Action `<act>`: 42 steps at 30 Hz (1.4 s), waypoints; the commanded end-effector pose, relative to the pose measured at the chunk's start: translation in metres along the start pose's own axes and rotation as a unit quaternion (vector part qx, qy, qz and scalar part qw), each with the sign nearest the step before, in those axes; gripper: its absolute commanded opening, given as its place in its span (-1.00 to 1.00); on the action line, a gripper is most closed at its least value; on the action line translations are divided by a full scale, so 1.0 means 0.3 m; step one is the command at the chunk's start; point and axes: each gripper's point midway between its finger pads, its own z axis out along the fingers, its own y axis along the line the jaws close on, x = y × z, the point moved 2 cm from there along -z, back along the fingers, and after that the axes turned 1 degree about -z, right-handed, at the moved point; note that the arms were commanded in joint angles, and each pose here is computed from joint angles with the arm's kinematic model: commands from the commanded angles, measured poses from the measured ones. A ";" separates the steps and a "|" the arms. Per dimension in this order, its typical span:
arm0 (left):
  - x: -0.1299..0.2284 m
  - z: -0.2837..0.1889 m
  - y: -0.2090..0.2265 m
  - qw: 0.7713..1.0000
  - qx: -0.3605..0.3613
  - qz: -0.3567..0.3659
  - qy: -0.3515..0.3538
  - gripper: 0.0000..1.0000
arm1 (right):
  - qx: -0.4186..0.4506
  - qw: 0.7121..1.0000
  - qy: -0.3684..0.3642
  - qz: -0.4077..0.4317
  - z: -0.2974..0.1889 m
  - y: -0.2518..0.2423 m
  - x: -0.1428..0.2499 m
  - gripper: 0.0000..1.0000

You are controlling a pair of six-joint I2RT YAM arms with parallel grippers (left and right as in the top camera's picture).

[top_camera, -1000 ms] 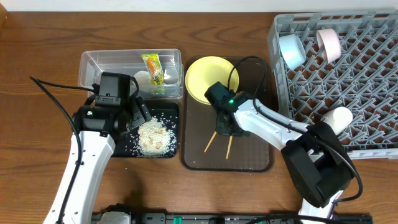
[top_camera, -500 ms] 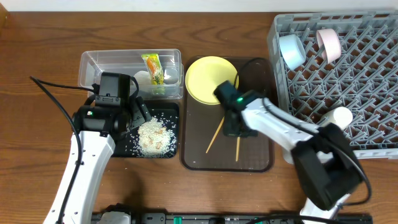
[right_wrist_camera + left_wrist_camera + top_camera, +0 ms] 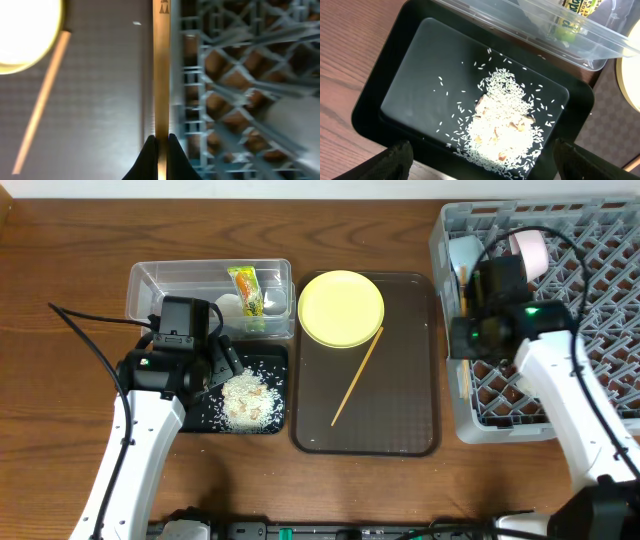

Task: Sort waste into correct bins and load items into the dishwasher rack
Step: 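Carry chopstick to dish rack and drop it in with right gripper, then return right gripper to brown tray and grasp second chopstick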

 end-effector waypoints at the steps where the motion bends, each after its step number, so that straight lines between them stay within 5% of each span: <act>1: -0.001 0.005 0.013 1.000 -0.010 -0.003 0.000 0.82 | 0.002 0.999 0.015 -0.038 0.034 -0.054 0.000 -0.98; 8: -0.001 0.005 0.013 1.000 -0.010 -0.003 -0.001 0.82 | 0.002 0.999 0.020 -0.048 0.100 -0.078 -0.025 -0.94; 10: -0.001 0.005 0.013 1.000 -0.010 -0.003 0.000 0.82 | 0.001 0.999 0.008 -0.048 0.099 -0.076 -0.043 -0.27; 12: -0.001 0.005 0.013 1.000 -0.010 -0.003 -0.001 0.82 | -0.004 0.999 -0.011 -0.049 0.076 -0.067 -0.069 -0.04; 19: -0.002 0.005 0.013 1.000 -0.010 -0.003 -0.001 0.82 | -0.104 0.990 -0.080 -0.053 -0.057 0.133 -0.153 -0.11; 23: -0.001 0.005 0.013 1.000 -0.010 -0.003 -0.001 0.82 | -0.118 0.988 -0.061 -0.076 -0.037 0.258 -0.106 -0.10; 35: -0.001 0.005 0.013 1.000 -0.010 -0.003 -0.001 0.83 | -0.071 0.993 0.089 -0.020 0.237 0.513 0.172 -0.10; 42: -0.001 0.005 0.013 1.000 -0.010 -0.003 0.000 0.83 | -0.038 0.995 0.088 -0.009 0.385 0.588 0.213 -0.10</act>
